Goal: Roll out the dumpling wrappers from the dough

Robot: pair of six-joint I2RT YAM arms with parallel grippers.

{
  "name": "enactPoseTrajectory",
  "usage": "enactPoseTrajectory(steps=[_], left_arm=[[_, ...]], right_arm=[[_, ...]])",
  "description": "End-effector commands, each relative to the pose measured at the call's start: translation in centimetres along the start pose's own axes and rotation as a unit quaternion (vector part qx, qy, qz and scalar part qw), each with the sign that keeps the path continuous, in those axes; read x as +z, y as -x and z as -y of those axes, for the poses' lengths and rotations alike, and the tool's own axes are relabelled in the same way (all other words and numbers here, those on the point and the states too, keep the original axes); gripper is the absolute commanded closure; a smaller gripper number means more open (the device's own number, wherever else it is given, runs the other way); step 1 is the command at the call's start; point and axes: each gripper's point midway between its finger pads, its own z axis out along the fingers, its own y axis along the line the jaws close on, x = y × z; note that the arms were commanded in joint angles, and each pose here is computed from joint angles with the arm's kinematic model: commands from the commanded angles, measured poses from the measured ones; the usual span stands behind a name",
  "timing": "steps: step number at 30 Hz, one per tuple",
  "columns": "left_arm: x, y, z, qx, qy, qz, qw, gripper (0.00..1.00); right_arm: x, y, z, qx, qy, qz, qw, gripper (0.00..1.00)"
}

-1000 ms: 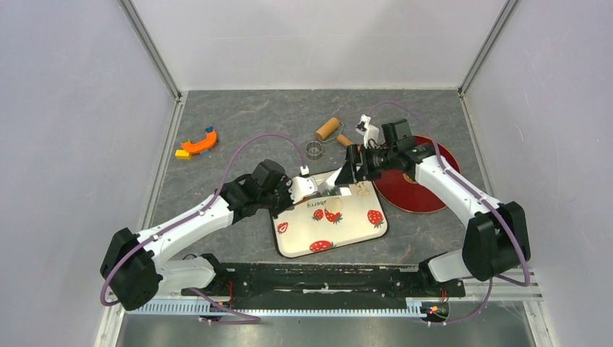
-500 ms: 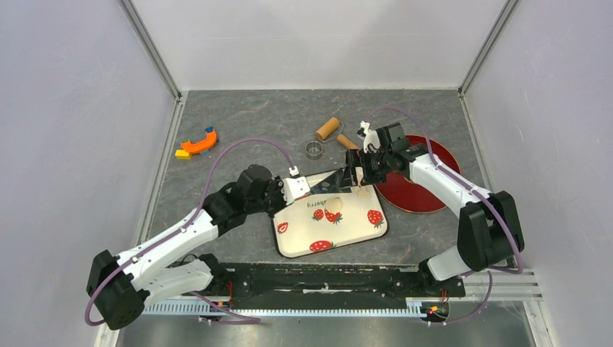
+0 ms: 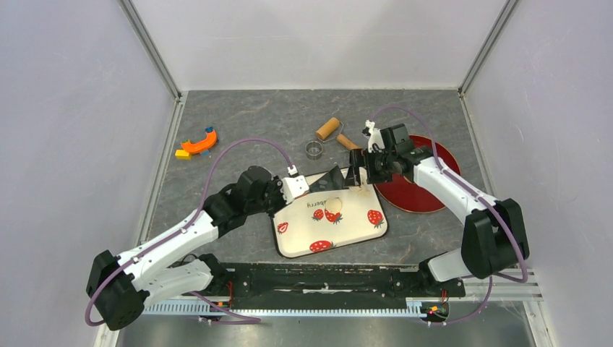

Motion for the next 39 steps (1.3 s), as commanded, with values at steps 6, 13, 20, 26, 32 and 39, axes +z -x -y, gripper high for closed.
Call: enactPoseTrajectory(steps=[6, 13, 20, 26, 32, 39], left_arm=[[-0.6, -1.9, -0.8, -0.028, 0.045, -0.022, 0.998, 0.98], [-1.5, -4.7, -1.5, -0.031, 0.07, -0.062, 0.995, 0.98], [-1.7, -7.0, -1.1, -0.017, 0.061, -0.096, 0.993, 0.98], [-1.1, -8.2, -0.7, -0.012, 0.055, -0.108, 0.993, 0.98], [-0.2, -8.6, -0.5, -0.006, 0.045, -0.115, 0.992, 0.98], [0.6, -9.2, 0.1, 0.013, 0.017, -0.128, 0.992, 0.98]], right_arm=[[-1.5, -2.4, 3.3, 0.022, -0.044, 0.004, 0.999, 0.02], [-1.9, -5.0, 5.0, 0.035, -0.069, -0.019, 0.997, 0.02], [-2.5, -7.4, 6.9, 0.047, -0.112, -0.043, 0.992, 0.02], [-2.9, -8.8, 8.5, 0.061, -0.145, -0.058, 0.986, 0.02], [-2.9, -9.3, 9.0, 0.066, -0.15, -0.064, 0.984, 0.02], [-2.1, -10.3, 8.9, 0.072, -0.138, -0.076, 0.985, 0.02]])
